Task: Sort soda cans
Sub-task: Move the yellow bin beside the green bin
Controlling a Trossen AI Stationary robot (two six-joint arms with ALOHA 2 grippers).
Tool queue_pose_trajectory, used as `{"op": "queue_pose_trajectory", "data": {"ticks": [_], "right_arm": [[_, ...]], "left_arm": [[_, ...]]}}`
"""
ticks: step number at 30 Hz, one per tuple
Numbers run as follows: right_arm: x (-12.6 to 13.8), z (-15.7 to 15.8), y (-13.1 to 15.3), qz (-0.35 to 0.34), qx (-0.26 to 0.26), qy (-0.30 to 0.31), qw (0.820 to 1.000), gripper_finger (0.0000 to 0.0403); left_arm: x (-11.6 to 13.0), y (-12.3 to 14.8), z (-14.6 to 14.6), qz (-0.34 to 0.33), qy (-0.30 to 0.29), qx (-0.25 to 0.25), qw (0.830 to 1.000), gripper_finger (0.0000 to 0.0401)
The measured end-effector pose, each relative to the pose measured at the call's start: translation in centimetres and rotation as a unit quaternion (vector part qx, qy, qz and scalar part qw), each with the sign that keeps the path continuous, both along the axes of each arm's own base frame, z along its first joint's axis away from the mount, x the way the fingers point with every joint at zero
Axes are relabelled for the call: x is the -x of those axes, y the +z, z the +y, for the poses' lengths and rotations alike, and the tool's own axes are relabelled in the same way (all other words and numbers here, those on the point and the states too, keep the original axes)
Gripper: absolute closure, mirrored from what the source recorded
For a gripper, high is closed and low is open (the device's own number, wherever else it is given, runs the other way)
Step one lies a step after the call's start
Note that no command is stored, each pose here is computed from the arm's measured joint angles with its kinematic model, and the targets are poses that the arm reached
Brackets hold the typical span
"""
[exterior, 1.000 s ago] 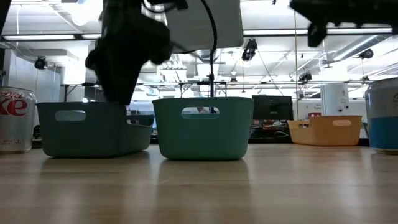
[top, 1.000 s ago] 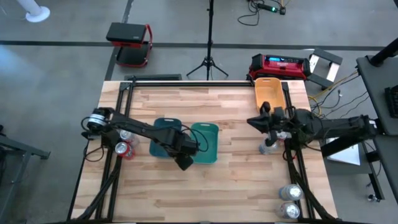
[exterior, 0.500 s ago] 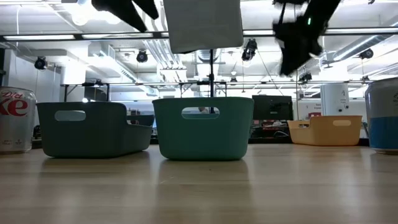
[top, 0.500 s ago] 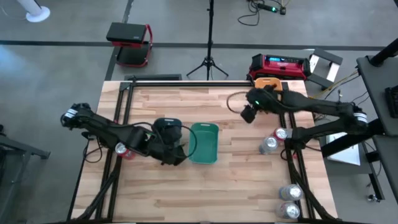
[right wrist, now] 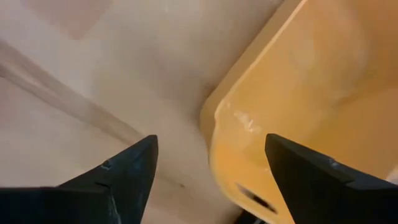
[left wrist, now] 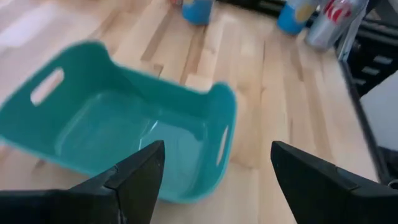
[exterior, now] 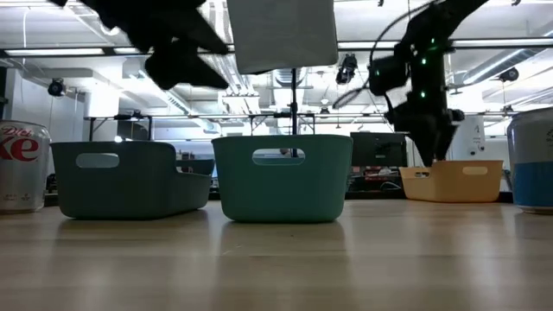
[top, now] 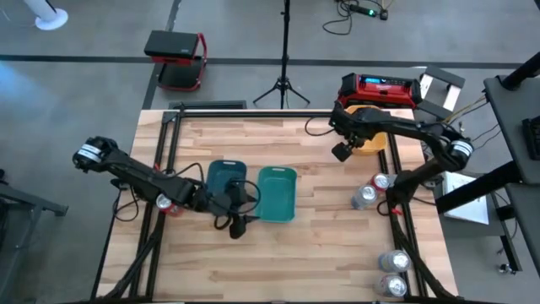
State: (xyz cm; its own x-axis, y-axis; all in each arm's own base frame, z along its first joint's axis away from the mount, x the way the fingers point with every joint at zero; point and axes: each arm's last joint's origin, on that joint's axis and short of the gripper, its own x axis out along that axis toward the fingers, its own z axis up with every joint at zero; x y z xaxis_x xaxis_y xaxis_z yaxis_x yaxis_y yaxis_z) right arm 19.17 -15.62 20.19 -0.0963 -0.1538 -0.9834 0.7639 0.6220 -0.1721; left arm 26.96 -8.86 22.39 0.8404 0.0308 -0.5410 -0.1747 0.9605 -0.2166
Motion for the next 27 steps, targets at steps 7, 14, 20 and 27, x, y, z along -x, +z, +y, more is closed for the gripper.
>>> {"op": "queue_pose_trajectory", "data": {"ticks": [7, 14, 20, 27], "right_arm": [[0.8, -1.5, -2.2, 0.005, -0.004, -0.041, 0.999, 0.0184], [0.5, -1.3, -4.2, 0.035, -0.032, -0.043, 0.998, 0.0322], [-0.5, -0.7, -3.0, 0.025, -0.032, -0.044, 0.998, 0.0389], [-3.5, 0.6, 3.3, -0.035, -0.009, -0.048, 0.998, 0.0393]], "left_arm": [[0.3, -1.0, -0.1, 0.012, -0.012, 0.007, 1.000, 0.0122], [0.2, -0.1, -0.9, 0.009, -0.034, 0.014, 0.999, 0.0123], [0.9, 1.1, -2.1, 0.027, -0.053, -0.019, 0.998, 0.0123], [1.9, 0.6, -1.8, 0.066, -0.003, -0.091, 0.994, 0.0123]]}}
